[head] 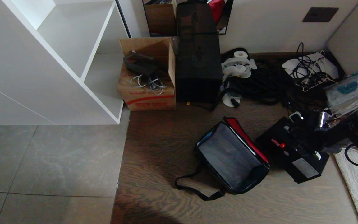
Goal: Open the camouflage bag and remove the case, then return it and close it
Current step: Grip the handle again
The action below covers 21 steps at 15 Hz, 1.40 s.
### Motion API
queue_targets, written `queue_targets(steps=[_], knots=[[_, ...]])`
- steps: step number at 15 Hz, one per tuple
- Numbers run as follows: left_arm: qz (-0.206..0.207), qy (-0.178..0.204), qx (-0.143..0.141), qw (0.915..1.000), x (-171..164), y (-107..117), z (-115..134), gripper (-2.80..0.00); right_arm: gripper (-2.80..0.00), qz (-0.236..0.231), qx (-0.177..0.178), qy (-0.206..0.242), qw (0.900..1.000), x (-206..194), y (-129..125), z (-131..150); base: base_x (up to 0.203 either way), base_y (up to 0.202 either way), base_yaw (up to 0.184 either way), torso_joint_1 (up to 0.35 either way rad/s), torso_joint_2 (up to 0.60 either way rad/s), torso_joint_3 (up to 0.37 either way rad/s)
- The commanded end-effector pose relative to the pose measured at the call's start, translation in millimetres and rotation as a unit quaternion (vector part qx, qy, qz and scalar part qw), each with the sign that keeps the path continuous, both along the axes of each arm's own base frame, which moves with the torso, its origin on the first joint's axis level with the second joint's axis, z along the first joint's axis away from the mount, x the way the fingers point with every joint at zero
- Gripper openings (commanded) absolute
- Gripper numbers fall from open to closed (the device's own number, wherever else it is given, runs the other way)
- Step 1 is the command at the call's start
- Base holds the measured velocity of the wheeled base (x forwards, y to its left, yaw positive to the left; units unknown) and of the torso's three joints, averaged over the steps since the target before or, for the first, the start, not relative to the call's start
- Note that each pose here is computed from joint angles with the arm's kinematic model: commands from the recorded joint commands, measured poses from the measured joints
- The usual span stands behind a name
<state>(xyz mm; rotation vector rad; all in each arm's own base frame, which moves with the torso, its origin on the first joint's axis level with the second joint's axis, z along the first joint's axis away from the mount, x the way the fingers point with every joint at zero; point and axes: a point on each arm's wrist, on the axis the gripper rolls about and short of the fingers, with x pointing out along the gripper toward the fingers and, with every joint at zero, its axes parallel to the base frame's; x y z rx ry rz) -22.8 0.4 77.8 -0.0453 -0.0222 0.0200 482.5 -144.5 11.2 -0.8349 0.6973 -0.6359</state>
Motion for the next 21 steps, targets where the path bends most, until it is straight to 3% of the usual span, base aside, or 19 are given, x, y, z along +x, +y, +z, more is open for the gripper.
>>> queue_targets(steps=[1, 8, 10, 13, 14, 21], knots=[[0.0, 0.005, 0.0, 1.0, 1, 0, -3, -2.8, 0.0, -0.009, -0.006, -0.011, 1.0, 4, -10, 1, 0.0, 0.0, 0.0, 0.0, 0.0, 0.0], [0.0, 0.005, 0.0, 1.0, 1, 0, -3, -2.8, 0.0, -0.041, -0.02, 0.012, 0.999, 9, -29, -18, 0.0, 0.0, 0.0, 0.0, 0.0, 0.0], [0.0, 0.005, 0.0, 1.0, 1, 0, -3, -2.8, 0.0, -0.058, -0.025, 0.037, 0.997, 5, -33, -30, 0.0, 0.0, 0.0, 0.0, 0.0, 0.0], [0.0, 0.005, 0.0, 1.0, 1, 0, -3, -2.8, 0.0, -0.06, -0.026, 0.034, 0.997, 6, -35, -26, 0.0, 0.0, 0.0, 0.0, 0.0, 0.0], [0.0, 0.005, 0.0, 1.0, 1, 0, -3, -2.8, -2.8, -0.059, -0.024, 0.041, 0.997, 3, -33, -28, 0.0, 0.0, 0.0, 0.0, 0.0, 0.0], [0.0, 0.005, 0.0, 1.0, 1, 0, -3, -2.8, -2.8, -0.057, -0.019, 0.045, 0.997, -3, -23, -26, 0.0, 0.0, 0.0, 0.0, 0.0, 0.0]])
